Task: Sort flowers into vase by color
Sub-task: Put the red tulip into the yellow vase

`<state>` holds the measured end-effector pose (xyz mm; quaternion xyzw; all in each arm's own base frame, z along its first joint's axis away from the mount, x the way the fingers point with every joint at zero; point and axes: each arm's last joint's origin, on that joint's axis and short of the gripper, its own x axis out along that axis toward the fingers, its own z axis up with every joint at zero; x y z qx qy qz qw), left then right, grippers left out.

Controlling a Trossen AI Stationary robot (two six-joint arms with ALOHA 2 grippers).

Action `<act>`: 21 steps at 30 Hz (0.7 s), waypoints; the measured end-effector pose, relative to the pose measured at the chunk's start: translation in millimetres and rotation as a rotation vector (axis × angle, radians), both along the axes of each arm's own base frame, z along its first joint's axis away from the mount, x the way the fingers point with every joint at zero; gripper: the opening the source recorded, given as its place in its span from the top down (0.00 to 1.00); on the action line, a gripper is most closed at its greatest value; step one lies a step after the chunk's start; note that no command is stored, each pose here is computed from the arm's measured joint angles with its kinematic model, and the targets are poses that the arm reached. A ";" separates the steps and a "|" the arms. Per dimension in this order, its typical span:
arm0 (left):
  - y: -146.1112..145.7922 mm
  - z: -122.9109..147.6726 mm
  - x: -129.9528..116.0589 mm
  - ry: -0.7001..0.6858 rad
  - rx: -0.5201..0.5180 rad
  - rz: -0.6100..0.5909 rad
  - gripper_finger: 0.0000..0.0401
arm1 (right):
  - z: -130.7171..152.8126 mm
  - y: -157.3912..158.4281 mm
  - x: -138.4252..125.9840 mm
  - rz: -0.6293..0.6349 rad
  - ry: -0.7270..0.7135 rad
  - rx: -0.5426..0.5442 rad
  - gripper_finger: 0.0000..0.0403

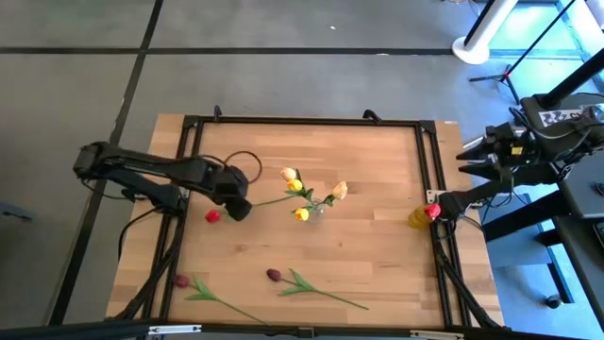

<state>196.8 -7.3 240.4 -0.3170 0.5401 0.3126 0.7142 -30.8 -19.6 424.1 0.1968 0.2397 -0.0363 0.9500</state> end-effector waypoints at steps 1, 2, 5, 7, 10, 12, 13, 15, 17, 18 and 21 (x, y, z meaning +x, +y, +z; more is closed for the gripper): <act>-0.3 -6.3 2.5 0.054 0.000 -0.012 0.71 | 0.5 0.0 0.6 -0.005 -0.007 -0.009 0.52; -0.2 -12.8 4.8 0.113 -0.009 -0.024 0.71 | 1.3 0.1 1.0 0.003 -0.015 -0.018 0.52; 2.7 -30.2 11.7 0.252 -0.052 -0.084 0.71 | 2.7 2.6 6.4 0.029 -0.003 -0.033 0.52; 7.4 -38.8 16.2 0.300 -0.080 -0.113 0.71 | 3.3 4.8 12.5 0.036 0.016 -0.051 0.52; 18.7 -48.7 20.6 0.349 -0.113 -0.124 0.71 | 3.6 6.0 15.7 0.038 0.027 -0.059 0.52; 26.6 -55.3 22.3 0.371 -0.143 -0.123 0.71 | 3.8 6.5 17.1 0.038 0.035 -0.061 0.52; 29.9 -59.1 22.3 0.386 -0.156 -0.117 0.71 | 3.9 6.8 17.9 0.037 0.038 -0.059 0.52; 35.5 -67.9 20.9 0.417 -0.199 -0.089 0.71 | 3.0 7.3 19.0 0.037 0.053 -0.054 0.52; 38.9 -78.2 18.2 0.423 -0.255 -0.062 0.71 | 2.2 7.8 18.7 0.051 0.064 -0.041 0.52; 39.6 -82.9 17.2 0.421 -0.276 -0.053 0.71 | 2.1 7.9 18.7 0.052 0.065 -0.036 0.52; 38.1 -92.3 14.9 0.413 -0.260 -0.045 0.68 | 1.1 8.3 19.2 0.052 0.080 -0.024 0.52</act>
